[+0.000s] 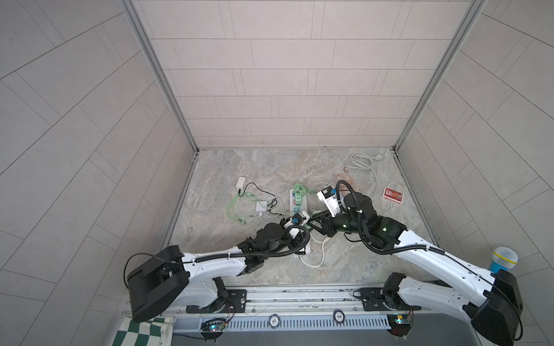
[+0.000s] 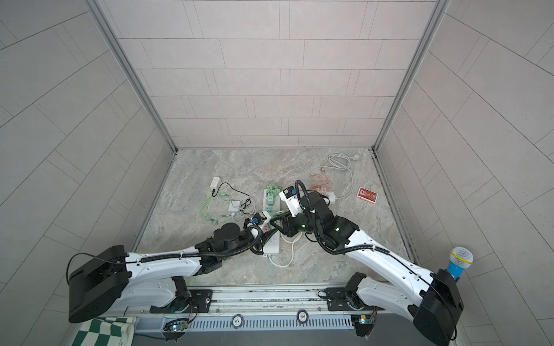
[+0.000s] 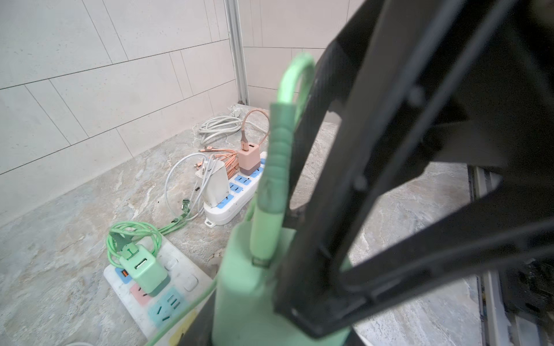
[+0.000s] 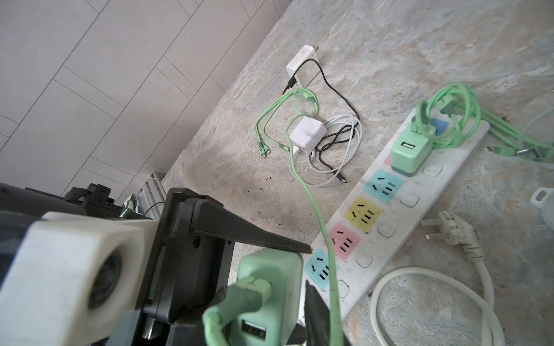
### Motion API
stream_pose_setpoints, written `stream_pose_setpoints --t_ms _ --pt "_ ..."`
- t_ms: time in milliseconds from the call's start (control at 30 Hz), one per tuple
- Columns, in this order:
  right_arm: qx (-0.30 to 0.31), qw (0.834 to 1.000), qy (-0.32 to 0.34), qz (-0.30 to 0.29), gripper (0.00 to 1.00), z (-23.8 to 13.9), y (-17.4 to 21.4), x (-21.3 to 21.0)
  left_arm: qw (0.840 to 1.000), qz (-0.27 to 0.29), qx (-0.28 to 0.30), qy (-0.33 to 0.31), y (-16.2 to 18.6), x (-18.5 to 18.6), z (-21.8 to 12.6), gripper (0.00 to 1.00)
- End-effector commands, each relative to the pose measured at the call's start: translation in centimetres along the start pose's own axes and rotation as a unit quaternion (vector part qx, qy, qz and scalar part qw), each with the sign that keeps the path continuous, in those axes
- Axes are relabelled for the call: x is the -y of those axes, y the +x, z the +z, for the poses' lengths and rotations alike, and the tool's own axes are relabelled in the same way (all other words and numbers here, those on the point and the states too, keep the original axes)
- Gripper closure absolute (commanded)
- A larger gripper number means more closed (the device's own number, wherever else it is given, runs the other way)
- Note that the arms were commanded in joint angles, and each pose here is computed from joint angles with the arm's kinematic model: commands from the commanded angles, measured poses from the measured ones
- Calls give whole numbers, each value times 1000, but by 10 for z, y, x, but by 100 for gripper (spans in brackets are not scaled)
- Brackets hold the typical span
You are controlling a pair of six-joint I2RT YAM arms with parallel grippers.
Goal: Insert the plug
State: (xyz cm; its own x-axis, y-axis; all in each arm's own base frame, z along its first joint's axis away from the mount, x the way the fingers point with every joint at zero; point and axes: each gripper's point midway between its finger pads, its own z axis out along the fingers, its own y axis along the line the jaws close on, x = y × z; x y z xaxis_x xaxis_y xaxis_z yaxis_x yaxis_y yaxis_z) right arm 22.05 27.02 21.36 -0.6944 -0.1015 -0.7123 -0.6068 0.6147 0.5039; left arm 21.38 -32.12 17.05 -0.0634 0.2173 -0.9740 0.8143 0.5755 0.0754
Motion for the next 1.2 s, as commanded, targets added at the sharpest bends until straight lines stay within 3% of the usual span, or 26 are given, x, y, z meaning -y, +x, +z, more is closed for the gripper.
stream_pose_setpoints --t_ms 0,133,300,467,533,633,800,967,1167 --pt "1 1000 10 -15 61 5 -4 -2 999 3 37 -11 -16 -3 -2 74" --pt "-10 999 26 -17 62 12 1 4 999 10 38 -16 -17 -5 -3 74" --pt "7 998 56 -22 81 13 -7 14 999 10 33 -12 -10 -3 1 71" --pt "6 996 89 -20 87 23 -10 28 999 4 34 -29 -4 -8 1 62" --pt "7 995 96 -17 88 29 -9 33 999 2 33 -39 -1 -11 0 43" --pt "15 993 115 -11 91 35 -12 41 996 -11 31 -85 1 -27 -2 1" --pt "16 984 177 -1 93 42 -20 67 984 -26 26 -172 5 -57 -13 0" --pt "-15 980 196 13 94 66 -22 83 968 -24 7 -250 9 -82 -31 0" --pt "-36 983 181 21 95 87 -32 84 927 -67 13 -368 28 -119 -61 0"
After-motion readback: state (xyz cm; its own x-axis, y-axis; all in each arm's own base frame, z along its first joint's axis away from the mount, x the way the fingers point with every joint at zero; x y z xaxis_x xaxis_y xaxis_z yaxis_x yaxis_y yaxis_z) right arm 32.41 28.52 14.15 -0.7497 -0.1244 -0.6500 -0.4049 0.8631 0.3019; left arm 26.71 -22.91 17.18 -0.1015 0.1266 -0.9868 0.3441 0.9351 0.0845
